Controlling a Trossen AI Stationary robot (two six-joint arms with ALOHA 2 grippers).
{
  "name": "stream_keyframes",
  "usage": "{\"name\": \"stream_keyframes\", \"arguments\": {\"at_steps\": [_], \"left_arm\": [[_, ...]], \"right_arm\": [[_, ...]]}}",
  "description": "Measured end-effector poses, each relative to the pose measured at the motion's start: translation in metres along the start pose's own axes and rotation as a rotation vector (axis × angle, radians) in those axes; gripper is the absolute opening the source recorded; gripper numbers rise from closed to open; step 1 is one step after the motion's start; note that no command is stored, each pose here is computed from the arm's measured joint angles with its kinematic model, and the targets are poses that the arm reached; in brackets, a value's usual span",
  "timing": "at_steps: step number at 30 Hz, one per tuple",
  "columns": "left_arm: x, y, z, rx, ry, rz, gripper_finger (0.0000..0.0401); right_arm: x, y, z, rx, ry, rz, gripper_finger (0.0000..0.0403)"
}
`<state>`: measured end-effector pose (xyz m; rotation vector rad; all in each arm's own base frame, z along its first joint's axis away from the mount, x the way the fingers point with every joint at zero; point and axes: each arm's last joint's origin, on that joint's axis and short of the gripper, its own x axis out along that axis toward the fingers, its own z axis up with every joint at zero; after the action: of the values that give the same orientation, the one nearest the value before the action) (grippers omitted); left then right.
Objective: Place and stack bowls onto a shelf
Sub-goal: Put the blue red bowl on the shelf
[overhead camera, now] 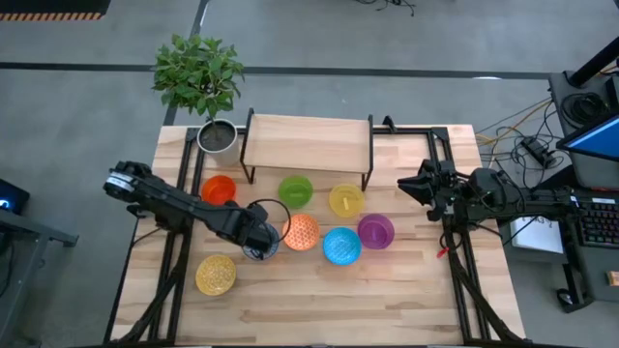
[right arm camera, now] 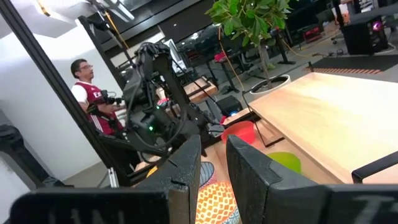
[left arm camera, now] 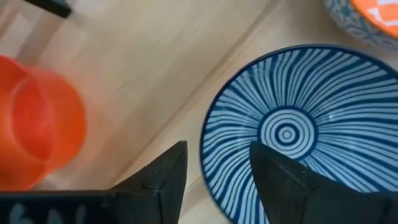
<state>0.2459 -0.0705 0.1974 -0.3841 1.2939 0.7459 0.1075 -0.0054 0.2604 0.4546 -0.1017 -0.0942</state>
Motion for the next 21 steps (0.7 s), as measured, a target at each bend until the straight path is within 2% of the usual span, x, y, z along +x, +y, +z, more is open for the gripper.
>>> {"name": "stream_keyframes", "arguments": {"at_steps": [4, 15, 18, 21], "left_arm": [[0.01, 0.004, 0.0, -0.014, 0.002, 0.003, 0.0153], [0.032, 0.001, -0.004, -0.024, -0.045, -0.077, 0.015], [0.034, 0.001, -0.005, -0.027, -0.05, -0.085, 0.0129], [0.036, 0.002, -0.006, -0.027, -0.047, -0.08, 0.0087]], "right_arm": [[0.0, 0.0, 0.0, 0.0, 0.0, 0.0, 0.0068], [0.0, 0.0, 0.0, 0.0, 0.0, 0.0, 0.0068], [0.0, 0.0, 0.0, 0.0, 0.0, 0.0, 0.0068], [0.0, 0.0, 0.0, 0.0, 0.0, -0.001, 0.0068]]}}
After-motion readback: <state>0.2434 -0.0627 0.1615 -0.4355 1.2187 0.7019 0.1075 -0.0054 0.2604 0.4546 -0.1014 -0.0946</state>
